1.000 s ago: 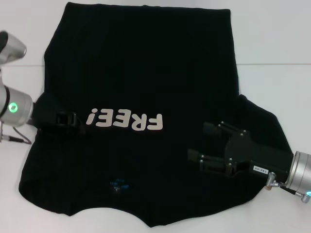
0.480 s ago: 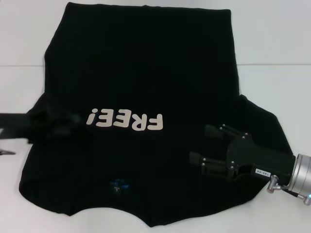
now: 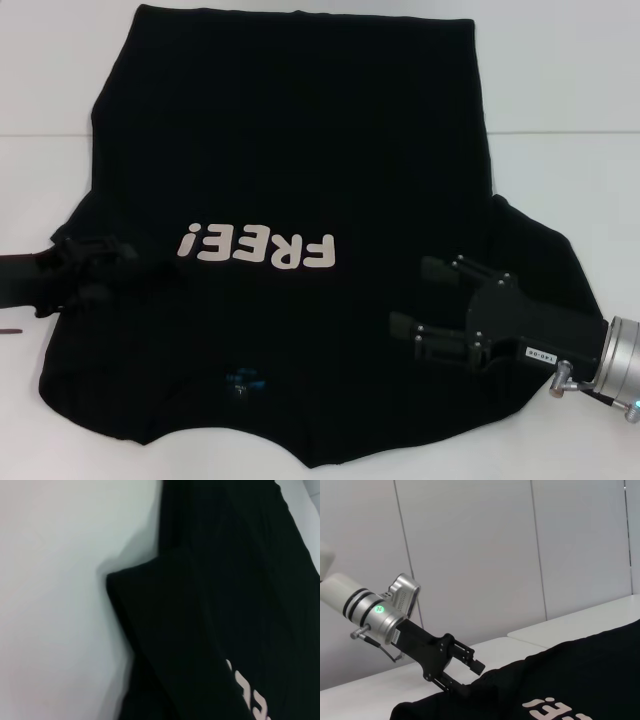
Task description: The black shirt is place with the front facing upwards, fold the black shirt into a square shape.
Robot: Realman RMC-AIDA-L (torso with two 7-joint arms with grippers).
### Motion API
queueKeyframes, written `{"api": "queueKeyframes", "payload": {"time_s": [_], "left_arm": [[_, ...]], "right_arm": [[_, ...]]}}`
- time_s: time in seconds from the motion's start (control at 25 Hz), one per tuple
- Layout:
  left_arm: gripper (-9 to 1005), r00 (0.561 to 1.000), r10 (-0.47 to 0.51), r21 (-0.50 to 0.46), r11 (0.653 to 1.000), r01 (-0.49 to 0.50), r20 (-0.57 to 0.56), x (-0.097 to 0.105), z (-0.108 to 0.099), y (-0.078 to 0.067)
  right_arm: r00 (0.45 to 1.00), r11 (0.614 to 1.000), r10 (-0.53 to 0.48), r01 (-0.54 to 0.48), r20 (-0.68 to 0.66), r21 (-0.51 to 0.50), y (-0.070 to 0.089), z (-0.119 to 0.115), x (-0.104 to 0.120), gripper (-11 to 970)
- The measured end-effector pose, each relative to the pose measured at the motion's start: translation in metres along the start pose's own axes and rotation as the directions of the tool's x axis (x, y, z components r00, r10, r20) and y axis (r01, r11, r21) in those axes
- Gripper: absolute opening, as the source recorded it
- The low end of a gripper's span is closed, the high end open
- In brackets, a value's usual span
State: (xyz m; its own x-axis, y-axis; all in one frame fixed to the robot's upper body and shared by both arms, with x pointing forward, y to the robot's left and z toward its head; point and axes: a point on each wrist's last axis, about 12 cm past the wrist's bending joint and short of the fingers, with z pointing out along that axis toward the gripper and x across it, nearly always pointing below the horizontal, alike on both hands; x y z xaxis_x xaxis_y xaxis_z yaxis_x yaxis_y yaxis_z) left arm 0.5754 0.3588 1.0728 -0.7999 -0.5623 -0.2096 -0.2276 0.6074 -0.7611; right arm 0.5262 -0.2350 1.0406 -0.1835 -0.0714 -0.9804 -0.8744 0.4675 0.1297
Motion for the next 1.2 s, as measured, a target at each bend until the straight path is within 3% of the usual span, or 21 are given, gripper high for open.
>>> {"api": "queueKeyframes", "payload": {"time_s": [0.56, 0.8, 0.84, 1.0, 1.2], "left_arm": [[734, 0.998, 0.014, -0.03, 0.999, -0.012, 0.066, -0.009, 0.011, -0.007], [734, 0.993, 0.036, 0.001, 0.999, -0.036, 0.111, -0.021, 0.018, -0.025], [735, 0.989, 0.065, 0.009, 0.998, -0.067, 0.132, -0.028, 0.024, -0.038], [735, 0.978, 0.139, 0.02, 0.989, -0.144, 0.156, -0.036, 0.039, -0.066], [733, 0.956, 0.254, 0.063, 0.962, -0.266, 0.149, -0.034, 0.061, -0.107]], "right_arm": [[1.0, 1.0, -0.003, 0.003, -0.004, 0.005, -0.001, 0.0, 0.0, 945], [1.0, 1.0, 0.001, -0.001, -0.001, 0.002, 0.0, 0.0, 0.0, 945], [1.0, 1.0, 0.002, -0.002, -0.001, 0.002, 0.0, 0.0, 0.001, 945], [1.0, 1.0, 0.008, -0.008, -0.001, 0.003, 0.001, -0.001, 0.002, 944], [1.0, 1.0, 0.017, -0.017, 0.0, 0.009, 0.002, -0.003, 0.004, 944]]}}
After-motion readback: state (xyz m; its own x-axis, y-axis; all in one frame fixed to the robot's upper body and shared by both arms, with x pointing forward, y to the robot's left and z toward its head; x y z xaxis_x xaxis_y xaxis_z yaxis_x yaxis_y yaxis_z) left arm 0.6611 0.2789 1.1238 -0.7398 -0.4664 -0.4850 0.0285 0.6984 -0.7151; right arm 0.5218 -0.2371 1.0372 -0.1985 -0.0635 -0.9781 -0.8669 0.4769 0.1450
